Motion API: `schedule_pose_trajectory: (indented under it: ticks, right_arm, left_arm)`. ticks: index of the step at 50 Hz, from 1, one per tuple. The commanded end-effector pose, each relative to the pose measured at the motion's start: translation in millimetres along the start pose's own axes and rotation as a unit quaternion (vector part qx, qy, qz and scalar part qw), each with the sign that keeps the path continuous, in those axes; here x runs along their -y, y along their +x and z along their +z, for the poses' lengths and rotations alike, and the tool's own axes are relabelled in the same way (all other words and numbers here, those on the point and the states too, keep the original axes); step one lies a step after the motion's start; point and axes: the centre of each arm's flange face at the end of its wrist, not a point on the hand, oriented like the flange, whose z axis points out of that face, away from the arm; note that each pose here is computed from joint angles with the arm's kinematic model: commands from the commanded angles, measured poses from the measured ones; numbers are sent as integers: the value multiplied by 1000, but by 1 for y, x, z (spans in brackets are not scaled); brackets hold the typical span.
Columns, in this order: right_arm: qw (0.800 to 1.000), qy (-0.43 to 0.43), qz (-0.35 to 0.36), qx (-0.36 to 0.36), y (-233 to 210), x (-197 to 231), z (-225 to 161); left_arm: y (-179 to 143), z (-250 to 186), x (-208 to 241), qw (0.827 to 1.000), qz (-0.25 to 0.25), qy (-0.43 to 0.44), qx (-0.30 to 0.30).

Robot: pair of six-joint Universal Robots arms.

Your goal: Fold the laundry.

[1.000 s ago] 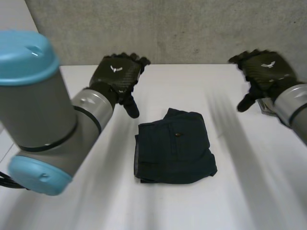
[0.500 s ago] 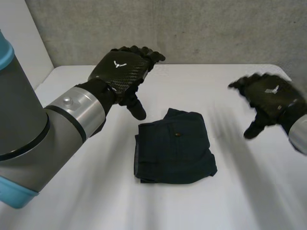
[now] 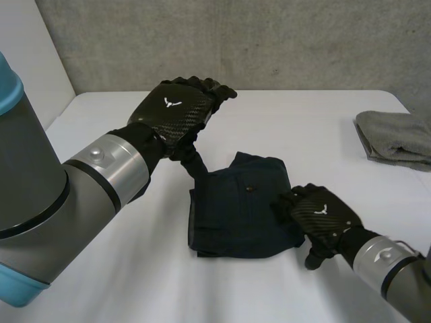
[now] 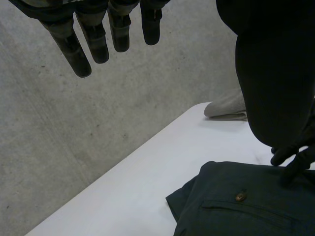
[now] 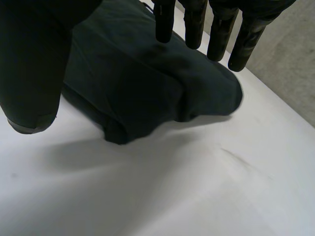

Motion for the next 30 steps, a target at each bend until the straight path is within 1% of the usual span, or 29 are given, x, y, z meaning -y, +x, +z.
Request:
schedule_pose_trajectory:
  ticks: [1,11,17,30]
  right_arm:
    - [1000,26,8,4,-6,-3,14]
    - [998,59,10,17,-24,14,23]
    - [999,40,8,11,-31,7,35]
    - [999,47,-22,1,-33,0,57]
  left_arm:
    - [0,0,-3,1000,-1,-5,1]
    - [-1,1,-5,1000,-1,-7,2]
    - [-1,1,-6,1000,-2,-9,2]
    - [-2,2,-7,1000,-2,-10,3]
